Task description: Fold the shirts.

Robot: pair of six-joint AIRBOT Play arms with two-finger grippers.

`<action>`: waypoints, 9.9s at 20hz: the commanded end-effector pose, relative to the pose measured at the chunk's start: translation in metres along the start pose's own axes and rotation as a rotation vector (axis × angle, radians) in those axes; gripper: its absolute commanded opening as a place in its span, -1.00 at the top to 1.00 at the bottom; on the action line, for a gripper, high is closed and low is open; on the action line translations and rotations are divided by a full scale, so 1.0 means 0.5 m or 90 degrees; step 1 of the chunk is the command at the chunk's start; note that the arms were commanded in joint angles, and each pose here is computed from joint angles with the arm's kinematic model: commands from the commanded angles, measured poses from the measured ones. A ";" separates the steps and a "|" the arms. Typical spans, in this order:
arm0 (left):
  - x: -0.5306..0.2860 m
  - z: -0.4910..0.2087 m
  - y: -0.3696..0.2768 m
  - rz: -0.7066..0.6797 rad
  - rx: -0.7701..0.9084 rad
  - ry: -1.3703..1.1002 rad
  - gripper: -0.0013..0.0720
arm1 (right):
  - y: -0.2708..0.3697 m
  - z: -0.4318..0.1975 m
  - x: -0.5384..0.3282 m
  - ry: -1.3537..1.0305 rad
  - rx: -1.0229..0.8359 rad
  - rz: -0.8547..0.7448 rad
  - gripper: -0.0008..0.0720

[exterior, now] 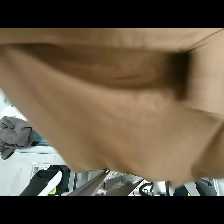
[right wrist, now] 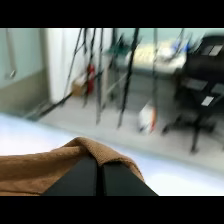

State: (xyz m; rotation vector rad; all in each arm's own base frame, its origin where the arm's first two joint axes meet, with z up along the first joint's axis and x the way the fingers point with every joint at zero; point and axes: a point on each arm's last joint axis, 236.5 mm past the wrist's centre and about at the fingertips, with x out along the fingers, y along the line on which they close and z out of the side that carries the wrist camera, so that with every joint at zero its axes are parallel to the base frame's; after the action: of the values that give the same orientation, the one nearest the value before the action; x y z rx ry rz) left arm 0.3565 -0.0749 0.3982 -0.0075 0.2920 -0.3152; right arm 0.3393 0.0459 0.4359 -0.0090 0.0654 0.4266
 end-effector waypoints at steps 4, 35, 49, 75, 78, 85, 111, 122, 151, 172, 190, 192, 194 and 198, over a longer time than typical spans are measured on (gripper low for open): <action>0.449 -0.551 0.102 -0.002 -0.094 0.355 0.93 | -0.140 -0.629 0.258 0.283 0.239 -0.053 0.91; 0.663 -0.798 0.123 -0.018 -0.131 0.609 0.93 | -0.418 -0.993 0.385 0.706 0.169 -0.232 0.91; 0.687 -0.793 0.144 0.048 -0.072 0.582 0.93 | -0.369 -1.055 0.393 0.744 0.202 -0.225 0.90; 0.245 -0.975 0.027 -0.071 -0.445 0.837 -0.71 | -0.161 -0.967 -0.134 0.778 0.745 -0.228 -0.31; 0.262 -0.991 -0.001 -0.090 -0.448 0.812 -0.68 | -0.099 -1.063 -0.168 0.807 0.774 -0.227 -0.31; 0.309 -1.003 -0.039 -0.107 -0.406 0.812 0.49 | -0.023 -1.158 -0.133 0.825 0.798 -0.182 -0.31; 0.357 -0.732 0.151 0.040 -0.309 0.622 0.93 | -0.179 -0.875 0.206 0.578 0.511 -0.157 0.91; 0.553 -0.837 0.181 0.088 -0.251 0.675 0.93 | -0.211 -1.028 0.297 0.637 0.480 -0.187 0.91; 0.516 -0.495 -0.018 -0.068 -0.239 0.498 0.88 | -0.156 -1.096 0.251 0.724 0.631 0.054 0.79; 0.686 -0.902 -0.637 -0.293 -0.159 0.566 0.93 | -0.057 -0.529 0.268 0.577 0.410 0.159 0.91; -0.028 0.053 -0.038 -0.084 -0.069 0.020 0.93 | 0.601 -0.679 0.634 0.441 0.405 0.279 0.35; -0.041 0.024 -0.008 -0.053 -0.082 0.027 0.93 | 0.662 -0.771 0.679 0.417 0.413 0.254 -0.83; -0.040 -0.013 0.015 -0.031 -0.093 0.042 0.93 | 0.624 -0.787 0.688 0.435 0.449 0.229 -0.83; -0.024 -0.071 0.036 -0.017 -0.104 0.069 0.93 | 0.347 -0.683 0.637 0.467 0.410 0.164 -0.83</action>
State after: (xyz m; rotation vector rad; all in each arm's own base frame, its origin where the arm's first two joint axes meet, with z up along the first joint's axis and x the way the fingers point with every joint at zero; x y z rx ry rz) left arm 0.3433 -0.0612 0.3840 -0.1612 0.4086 -0.3421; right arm 0.5205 0.3965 0.0571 0.5307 0.9106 0.6987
